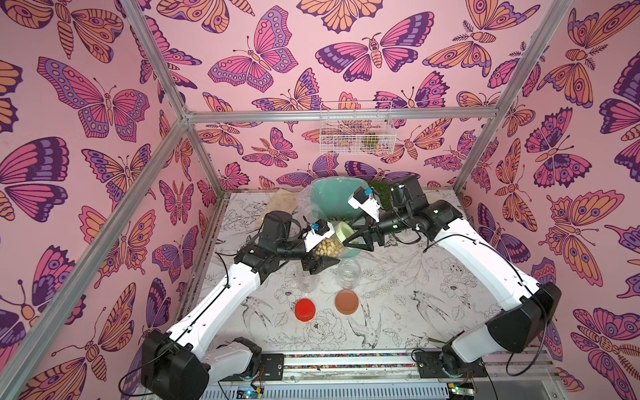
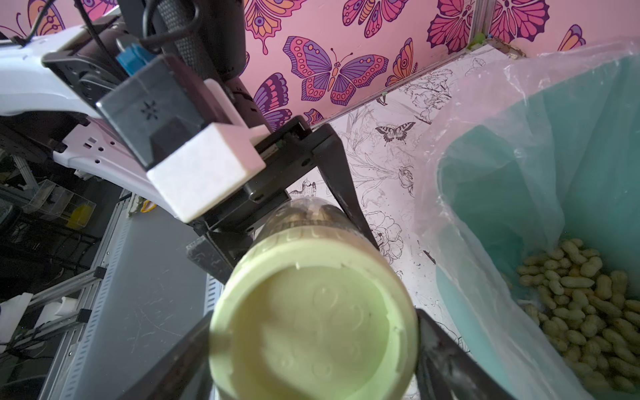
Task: Empty moldy peanuts from jars
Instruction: Unscrew the lid from the jar.
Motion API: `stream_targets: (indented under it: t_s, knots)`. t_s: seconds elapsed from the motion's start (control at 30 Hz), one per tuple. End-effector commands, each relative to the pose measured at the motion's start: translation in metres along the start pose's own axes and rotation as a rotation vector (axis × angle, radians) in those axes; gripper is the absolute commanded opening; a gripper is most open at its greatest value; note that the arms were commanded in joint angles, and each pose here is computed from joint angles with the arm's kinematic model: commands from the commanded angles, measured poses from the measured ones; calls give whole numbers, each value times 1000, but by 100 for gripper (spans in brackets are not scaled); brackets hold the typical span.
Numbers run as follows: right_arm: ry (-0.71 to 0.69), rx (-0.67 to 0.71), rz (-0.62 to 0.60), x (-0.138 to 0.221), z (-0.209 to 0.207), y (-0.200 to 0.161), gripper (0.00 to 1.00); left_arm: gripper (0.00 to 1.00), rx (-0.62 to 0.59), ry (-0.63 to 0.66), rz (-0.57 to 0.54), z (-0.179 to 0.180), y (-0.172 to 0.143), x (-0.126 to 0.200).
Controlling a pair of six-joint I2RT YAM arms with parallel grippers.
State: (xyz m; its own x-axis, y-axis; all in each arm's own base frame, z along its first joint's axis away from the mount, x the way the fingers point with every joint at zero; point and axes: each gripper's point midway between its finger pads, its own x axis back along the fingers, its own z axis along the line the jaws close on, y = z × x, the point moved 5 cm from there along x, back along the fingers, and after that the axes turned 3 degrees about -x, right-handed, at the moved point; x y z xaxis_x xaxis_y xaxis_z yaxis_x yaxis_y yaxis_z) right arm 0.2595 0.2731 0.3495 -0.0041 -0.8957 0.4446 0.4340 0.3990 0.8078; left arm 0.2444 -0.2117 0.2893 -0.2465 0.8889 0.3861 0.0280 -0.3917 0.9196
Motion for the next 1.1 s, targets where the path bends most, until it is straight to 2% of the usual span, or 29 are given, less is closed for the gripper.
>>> stream_targets:
  t_s: [0.0, 0.2, 0.37, 0.5, 0.77, 0.9, 1.07]
  knots:
    - [28, 19, -11, 3, 11, 6, 99, 0, -67, 8, -93, 1, 29, 10]
    - [16, -52, -46, 12, 15, 13, 99, 0, -74, 22, -100, 1, 30, 12]
    - [-51, -139, -136, 25, 11, 22, 99, 0, -80, 31, -104, 1, 31, 12]
    - [-152, -313, -185, 37, -1, 27, 99, 0, -89, 56, -108, 4, 32, 13]
    - [-286, -696, -137, 41, -11, 13, 99, 0, -101, 86, -100, 8, 29, 12]
    - [-291, -803, -158, 41, -7, 8, 99, 0, -103, 91, -95, 9, 28, 11]
    - [-246, -872, -176, 29, -3, 8, 99, 0, -101, 89, -94, 9, 27, 11]
